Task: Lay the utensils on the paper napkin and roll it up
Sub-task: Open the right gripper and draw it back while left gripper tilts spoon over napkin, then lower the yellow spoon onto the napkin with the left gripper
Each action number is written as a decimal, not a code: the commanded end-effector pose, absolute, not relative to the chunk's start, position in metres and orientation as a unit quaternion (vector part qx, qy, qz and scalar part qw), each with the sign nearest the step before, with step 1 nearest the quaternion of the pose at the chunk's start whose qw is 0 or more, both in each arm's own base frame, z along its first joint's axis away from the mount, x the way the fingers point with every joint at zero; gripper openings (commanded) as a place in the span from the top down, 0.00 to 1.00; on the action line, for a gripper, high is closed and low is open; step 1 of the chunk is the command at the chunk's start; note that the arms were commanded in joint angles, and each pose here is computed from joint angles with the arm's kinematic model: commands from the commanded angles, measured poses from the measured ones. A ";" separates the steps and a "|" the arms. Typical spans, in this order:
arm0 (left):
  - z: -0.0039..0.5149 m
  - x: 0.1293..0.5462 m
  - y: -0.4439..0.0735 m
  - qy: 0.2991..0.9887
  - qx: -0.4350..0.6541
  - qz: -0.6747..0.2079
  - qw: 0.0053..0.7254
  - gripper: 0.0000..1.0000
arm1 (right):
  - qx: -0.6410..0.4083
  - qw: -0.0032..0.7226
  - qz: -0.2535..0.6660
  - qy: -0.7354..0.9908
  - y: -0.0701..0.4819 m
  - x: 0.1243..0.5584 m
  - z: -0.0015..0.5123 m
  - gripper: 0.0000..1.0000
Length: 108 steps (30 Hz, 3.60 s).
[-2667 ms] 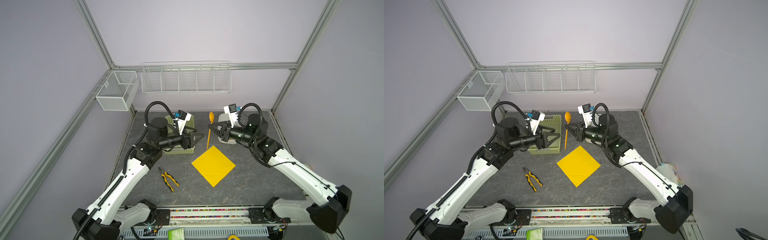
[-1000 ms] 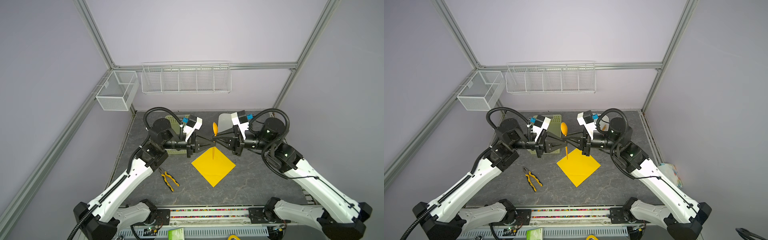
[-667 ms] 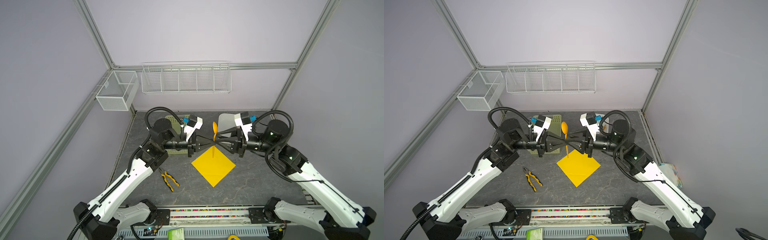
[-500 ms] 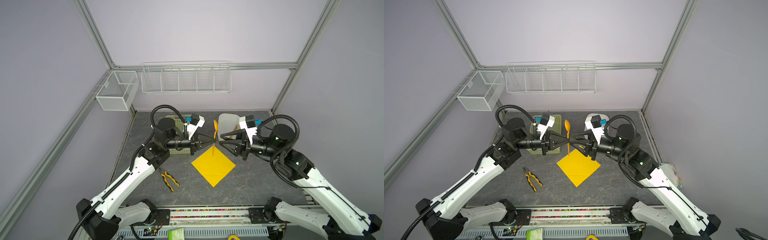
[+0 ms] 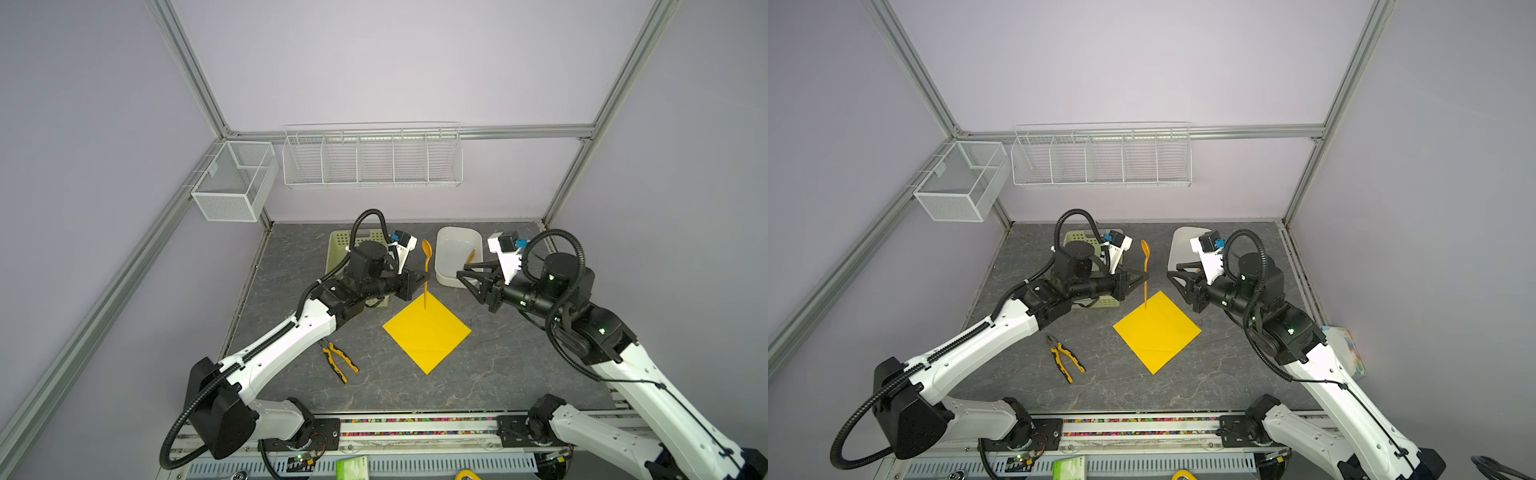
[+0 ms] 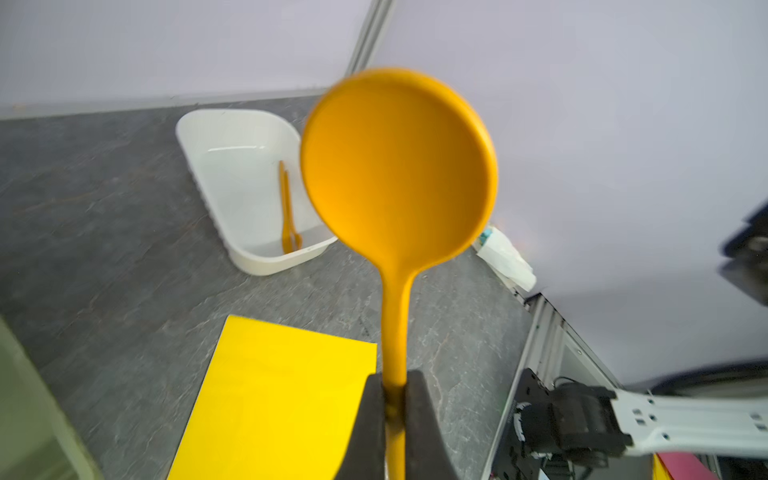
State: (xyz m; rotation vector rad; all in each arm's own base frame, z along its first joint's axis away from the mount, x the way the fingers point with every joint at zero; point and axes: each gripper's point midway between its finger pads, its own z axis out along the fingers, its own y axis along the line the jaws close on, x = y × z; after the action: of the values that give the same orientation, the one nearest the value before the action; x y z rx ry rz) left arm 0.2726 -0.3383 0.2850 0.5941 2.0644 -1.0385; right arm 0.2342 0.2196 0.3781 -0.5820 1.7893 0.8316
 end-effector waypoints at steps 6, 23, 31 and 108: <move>0.213 0.285 -0.328 0.885 0.111 -0.305 0.333 1.00 | -0.170 0.467 0.305 0.812 0.194 0.256 0.331 0.67; 0.108 0.268 -0.341 0.963 0.058 -0.187 0.184 1.00 | -0.161 0.461 0.314 0.814 0.179 0.244 0.318 0.66; 0.085 0.269 -0.344 0.972 0.083 -0.155 0.157 1.00 | -0.149 0.460 0.319 0.815 0.174 0.238 0.319 0.66; 0.032 0.294 -0.349 0.985 0.067 -0.113 0.110 1.00 | -0.115 0.458 0.300 0.829 0.155 0.224 0.307 0.64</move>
State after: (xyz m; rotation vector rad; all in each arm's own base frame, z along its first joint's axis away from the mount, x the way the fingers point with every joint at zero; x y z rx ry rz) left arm 0.2867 -0.3459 0.0355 0.2329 2.8920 -0.3343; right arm 0.2219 0.1576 0.3159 -0.2814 2.0238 0.7666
